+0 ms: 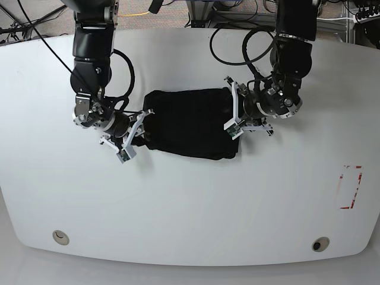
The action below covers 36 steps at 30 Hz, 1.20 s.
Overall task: Fold the T-shirt properly
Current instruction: 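Regrasp the folded bundle with both grippers and press it together, then rotate the folded bundle with both grippers and release the right gripper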
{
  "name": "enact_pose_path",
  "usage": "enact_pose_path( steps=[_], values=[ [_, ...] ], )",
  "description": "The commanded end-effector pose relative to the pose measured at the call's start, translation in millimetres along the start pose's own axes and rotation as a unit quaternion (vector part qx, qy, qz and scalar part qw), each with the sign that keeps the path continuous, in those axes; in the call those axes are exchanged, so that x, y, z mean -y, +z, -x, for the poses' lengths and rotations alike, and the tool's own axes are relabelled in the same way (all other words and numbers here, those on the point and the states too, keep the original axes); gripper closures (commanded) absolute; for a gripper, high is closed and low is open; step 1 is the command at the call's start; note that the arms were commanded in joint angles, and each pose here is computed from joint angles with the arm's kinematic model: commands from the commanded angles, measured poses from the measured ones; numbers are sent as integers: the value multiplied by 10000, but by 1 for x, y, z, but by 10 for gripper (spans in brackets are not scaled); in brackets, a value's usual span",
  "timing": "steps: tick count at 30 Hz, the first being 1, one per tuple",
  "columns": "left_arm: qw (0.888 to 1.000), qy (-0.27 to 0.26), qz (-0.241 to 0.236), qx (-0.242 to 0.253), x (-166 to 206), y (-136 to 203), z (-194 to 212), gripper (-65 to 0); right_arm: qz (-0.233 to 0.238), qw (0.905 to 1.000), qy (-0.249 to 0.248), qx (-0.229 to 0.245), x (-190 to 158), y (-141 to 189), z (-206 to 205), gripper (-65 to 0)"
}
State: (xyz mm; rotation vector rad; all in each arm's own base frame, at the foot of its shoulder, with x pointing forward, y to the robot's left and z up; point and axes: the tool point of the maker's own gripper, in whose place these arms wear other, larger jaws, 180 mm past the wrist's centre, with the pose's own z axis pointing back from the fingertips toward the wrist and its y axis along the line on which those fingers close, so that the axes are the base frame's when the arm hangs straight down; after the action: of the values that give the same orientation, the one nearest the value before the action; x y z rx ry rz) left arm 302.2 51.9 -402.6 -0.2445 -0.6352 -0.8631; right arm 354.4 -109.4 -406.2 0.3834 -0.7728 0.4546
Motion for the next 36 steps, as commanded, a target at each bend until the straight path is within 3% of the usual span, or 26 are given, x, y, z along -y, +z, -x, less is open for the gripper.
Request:
enact_pose_path(
  steps=[1,8,14,23,28,33,36],
  values=[
    [9998,-101,-165,-25,-18,3,-6,-200,124,9996,264,18,-3,12,-5,-209],
    [9976,-360,-580,-77,-60,20,-14,-200,-55,9992,379,61,-56,26,7,-209],
    [9940,-613,-911,0,-82,40,-24,-197,-618,9962,606,21,-119,26,20,-209],
    [9822,-448,-1748,517,-121,92,-43,-197,-1728,9778,1178,-138,-214,17,25,-209],
    [9793,-569,-1779,780,-95,102,-52,-200,-1872,9739,1283,-7,-228,20,16,-209],
    [9831,-240,-1608,848,-64,91,-43,-203,-1905,9728,1307,158,-234,18,1,-212],
    [9846,-39,-1537,829,-51,83,-39,-203,-1976,9689,1492,11,-240,16,2,-211]
  ],
)
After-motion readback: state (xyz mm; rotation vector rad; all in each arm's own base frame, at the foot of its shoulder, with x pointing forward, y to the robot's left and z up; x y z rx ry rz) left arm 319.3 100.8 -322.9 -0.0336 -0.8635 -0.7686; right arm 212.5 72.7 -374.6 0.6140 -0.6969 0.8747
